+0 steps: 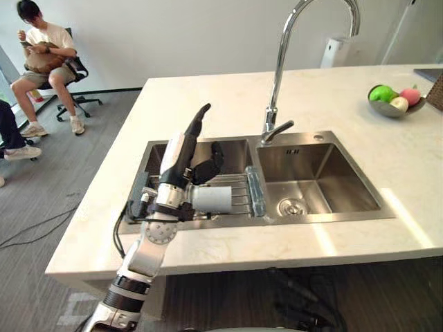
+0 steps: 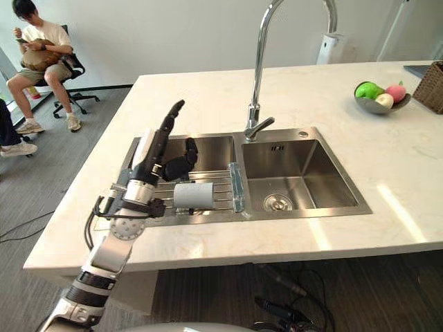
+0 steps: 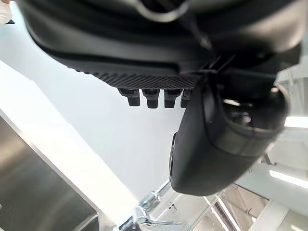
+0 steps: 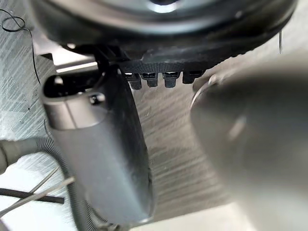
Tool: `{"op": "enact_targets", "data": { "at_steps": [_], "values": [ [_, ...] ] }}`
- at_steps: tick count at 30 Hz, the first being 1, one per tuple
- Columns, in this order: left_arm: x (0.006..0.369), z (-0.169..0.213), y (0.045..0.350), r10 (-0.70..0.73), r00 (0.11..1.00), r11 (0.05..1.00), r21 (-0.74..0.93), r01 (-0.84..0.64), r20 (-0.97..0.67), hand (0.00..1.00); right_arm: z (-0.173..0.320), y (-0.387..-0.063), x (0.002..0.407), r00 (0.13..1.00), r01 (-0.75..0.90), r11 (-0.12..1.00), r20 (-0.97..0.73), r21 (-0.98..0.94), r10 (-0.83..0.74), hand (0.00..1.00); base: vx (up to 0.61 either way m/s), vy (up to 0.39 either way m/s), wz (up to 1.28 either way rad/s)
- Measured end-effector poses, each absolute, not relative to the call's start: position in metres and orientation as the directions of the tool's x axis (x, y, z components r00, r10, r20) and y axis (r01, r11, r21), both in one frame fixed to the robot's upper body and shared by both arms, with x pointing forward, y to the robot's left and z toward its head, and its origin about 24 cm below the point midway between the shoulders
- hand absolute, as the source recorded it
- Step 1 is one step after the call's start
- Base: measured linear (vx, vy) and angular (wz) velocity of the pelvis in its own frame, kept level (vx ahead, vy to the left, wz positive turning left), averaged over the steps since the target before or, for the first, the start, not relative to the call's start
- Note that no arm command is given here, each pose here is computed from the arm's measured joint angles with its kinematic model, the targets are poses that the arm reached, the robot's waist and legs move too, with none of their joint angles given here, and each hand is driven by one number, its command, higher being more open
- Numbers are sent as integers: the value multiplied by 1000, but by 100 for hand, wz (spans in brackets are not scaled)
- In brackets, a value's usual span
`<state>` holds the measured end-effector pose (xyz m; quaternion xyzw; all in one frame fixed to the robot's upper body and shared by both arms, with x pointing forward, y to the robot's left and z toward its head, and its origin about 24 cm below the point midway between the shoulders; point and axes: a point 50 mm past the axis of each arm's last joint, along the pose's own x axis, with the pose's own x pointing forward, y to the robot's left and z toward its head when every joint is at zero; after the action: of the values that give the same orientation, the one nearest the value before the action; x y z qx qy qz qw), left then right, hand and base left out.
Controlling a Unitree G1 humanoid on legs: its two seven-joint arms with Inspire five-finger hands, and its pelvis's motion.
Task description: Walk over to the sink, pick up the cup, carry it to the dishwasher, place the cup inside the dishwasher, then close the dishwasher door
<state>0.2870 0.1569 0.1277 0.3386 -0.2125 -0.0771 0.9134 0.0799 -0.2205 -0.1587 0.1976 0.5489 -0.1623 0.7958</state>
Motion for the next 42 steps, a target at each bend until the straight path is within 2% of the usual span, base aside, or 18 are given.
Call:
{"op": "enact_targets", "data": {
  "at_steps": [5,10,14,18,24,34,42],
  "values": [
    [311,146,187,-435,892,566,807,166,121,100,-162,-223,70,325,428,894,-946,134,-14,100,61,52,18],
    [319,149,202,-473,881,504,814,289,-20,100,-164,-226,60,280,422,897,-960,133,10,100,-29,-36,9],
    [320,147,195,-540,834,438,807,396,-116,100,-165,-229,47,227,437,892,-974,118,18,100,-64,4,2],
    [323,153,194,-557,801,363,803,472,-220,100,-165,-229,45,225,451,886,-974,113,10,100,-93,38,-5],
    [327,158,193,-575,753,364,725,585,-319,100,-165,-229,45,233,476,873,-972,111,-3,100,-39,16,-5],
    [319,132,176,-612,602,232,611,757,-513,100,-165,-229,47,222,470,875,-975,112,6,100,25,2,-4],
    [316,126,171,-613,558,187,584,790,-559,100,-165,-230,48,201,473,875,-979,106,10,100,-41,3,-2]
  ]
}}
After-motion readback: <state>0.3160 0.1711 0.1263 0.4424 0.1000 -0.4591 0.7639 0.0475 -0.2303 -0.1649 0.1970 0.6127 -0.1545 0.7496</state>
